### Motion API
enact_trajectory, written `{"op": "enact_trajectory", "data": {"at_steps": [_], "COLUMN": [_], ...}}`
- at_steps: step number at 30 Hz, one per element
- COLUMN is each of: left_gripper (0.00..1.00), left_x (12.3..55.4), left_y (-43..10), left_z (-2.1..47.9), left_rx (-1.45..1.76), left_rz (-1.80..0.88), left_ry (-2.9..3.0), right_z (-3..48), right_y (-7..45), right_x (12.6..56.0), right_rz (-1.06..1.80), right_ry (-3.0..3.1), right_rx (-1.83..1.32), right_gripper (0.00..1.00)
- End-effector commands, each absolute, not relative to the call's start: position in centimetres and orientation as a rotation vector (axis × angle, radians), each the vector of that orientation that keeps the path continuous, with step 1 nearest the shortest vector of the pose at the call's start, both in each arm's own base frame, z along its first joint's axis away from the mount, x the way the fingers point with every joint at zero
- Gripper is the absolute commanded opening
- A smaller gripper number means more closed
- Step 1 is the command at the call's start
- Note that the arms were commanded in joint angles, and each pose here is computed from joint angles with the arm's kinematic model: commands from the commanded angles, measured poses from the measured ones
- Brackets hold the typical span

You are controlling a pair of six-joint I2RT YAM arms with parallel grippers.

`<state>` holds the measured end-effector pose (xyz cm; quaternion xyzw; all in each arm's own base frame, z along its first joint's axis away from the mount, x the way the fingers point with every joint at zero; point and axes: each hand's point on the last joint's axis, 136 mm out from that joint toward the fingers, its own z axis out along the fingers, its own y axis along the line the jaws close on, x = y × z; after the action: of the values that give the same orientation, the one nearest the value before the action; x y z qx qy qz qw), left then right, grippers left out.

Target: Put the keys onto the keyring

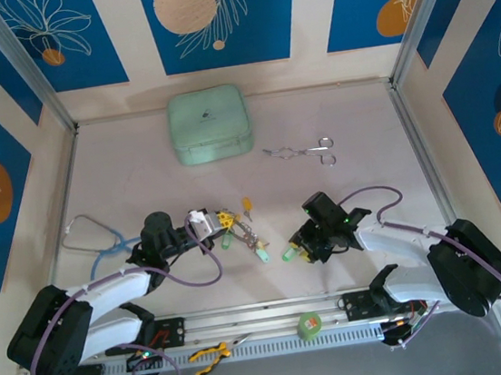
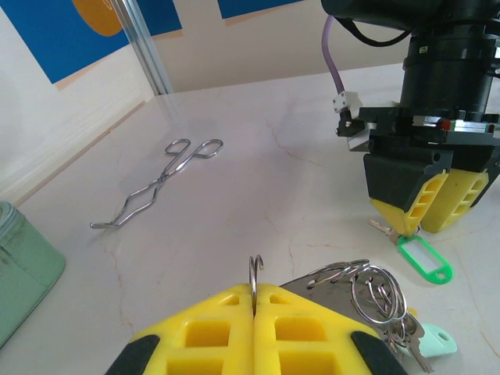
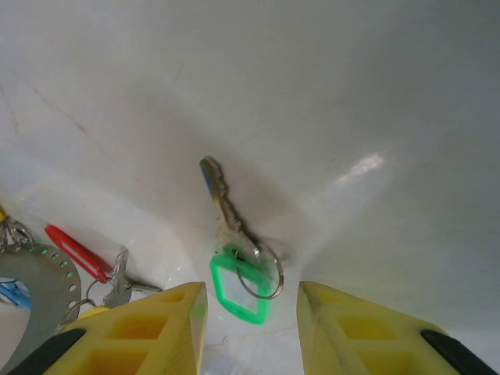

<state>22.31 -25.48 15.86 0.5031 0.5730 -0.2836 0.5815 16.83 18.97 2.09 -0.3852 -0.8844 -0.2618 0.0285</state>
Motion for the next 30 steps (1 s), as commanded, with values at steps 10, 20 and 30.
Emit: {"op": "enact_trajectory", "data": {"at_steps": [10, 20, 30], "left_gripper": [0.0, 0.0, 0.0], "left_x": [22.1, 22.1, 22.1], "left_y": [-25.8, -25.8, -25.8], "left_z": [17.3, 17.2, 17.3], "left_rx": [1.182, 1.186, 1.186], "left_rz": [-0.655, -0.657, -0.654], "left_ry": [1.273, 1.275, 1.275], "right_z": [1.2, 1.3, 2.5], "right_y": [18.5, 18.3, 17.8], "right_x": [16.8, 17.4, 17.2], "right_rz": [-0.782, -0.794, -0.781], "right_ry": [-2.694, -2.704, -2.775], "right_rx": [-1.255, -1.266, -1.183], "right_gripper": [0.23, 0.13, 0.0]}}
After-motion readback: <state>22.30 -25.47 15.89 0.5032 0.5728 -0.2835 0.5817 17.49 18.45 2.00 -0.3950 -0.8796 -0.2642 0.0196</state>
